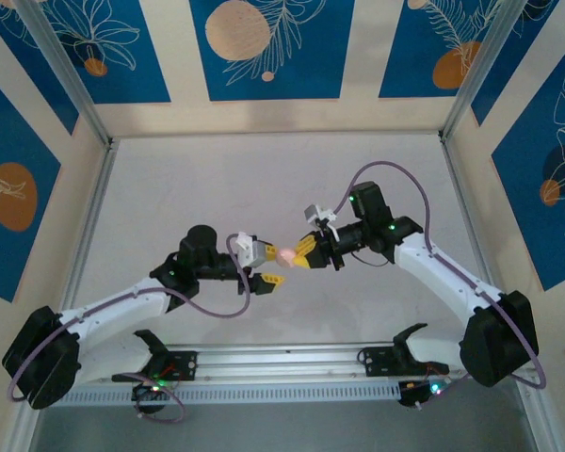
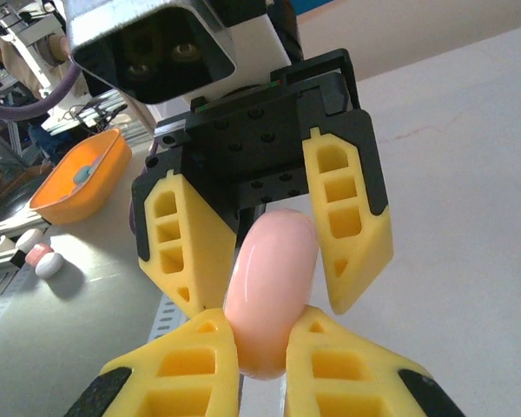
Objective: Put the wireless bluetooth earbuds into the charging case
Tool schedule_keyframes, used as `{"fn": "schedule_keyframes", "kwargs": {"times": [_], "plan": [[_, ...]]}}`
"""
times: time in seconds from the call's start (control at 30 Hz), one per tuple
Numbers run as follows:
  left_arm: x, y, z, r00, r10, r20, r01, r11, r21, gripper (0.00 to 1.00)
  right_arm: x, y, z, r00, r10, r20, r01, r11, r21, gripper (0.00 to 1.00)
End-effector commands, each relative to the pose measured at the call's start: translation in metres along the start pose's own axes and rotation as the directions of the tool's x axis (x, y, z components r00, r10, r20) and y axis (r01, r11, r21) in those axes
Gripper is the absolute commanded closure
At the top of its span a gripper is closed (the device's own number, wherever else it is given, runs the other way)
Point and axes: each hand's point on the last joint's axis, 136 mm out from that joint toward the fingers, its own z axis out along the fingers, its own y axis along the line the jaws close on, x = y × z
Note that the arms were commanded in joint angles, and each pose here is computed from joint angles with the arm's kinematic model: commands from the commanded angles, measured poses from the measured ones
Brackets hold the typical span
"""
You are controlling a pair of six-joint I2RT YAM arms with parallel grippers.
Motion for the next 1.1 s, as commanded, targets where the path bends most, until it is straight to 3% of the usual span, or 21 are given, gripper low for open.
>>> {"fn": "schedule_keyframes", "kwargs": {"times": [0.0,0.33,0.7,0.97,1.07], "plan": [[-0.018,-0.005,0.0,0.999,0.008,0.037,-0.01,0.998,0.065,0.49,-0.002,0.011,0.002,1.0,-0.011,-0.016,0.011,0.999,-0.048,0.92],[-0.023,-0.006,-0.002,0.999,-0.001,0.046,-0.002,0.997,0.071,0.65,0.002,0.009,0.004,0.998,-0.014,-0.055,0.013,1.0,-0.021,0.92],[-0.026,-0.005,-0.002,0.999,-0.015,0.045,0.012,0.997,0.07,0.64,0.007,0.007,0.006,0.995,-0.017,-0.094,0.017,1.0,0.006,0.92],[-0.025,-0.005,-0.006,0.999,-0.009,0.032,0.007,0.998,0.056,0.76,0.006,0.005,0.005,0.995,-0.033,-0.097,0.037,0.999,0.039,0.91],[-0.024,-0.004,-0.007,1.0,-0.005,0.03,0.003,0.999,0.047,0.77,0.001,0.004,0.004,0.996,-0.043,-0.077,0.047,0.998,0.051,0.84]]}}
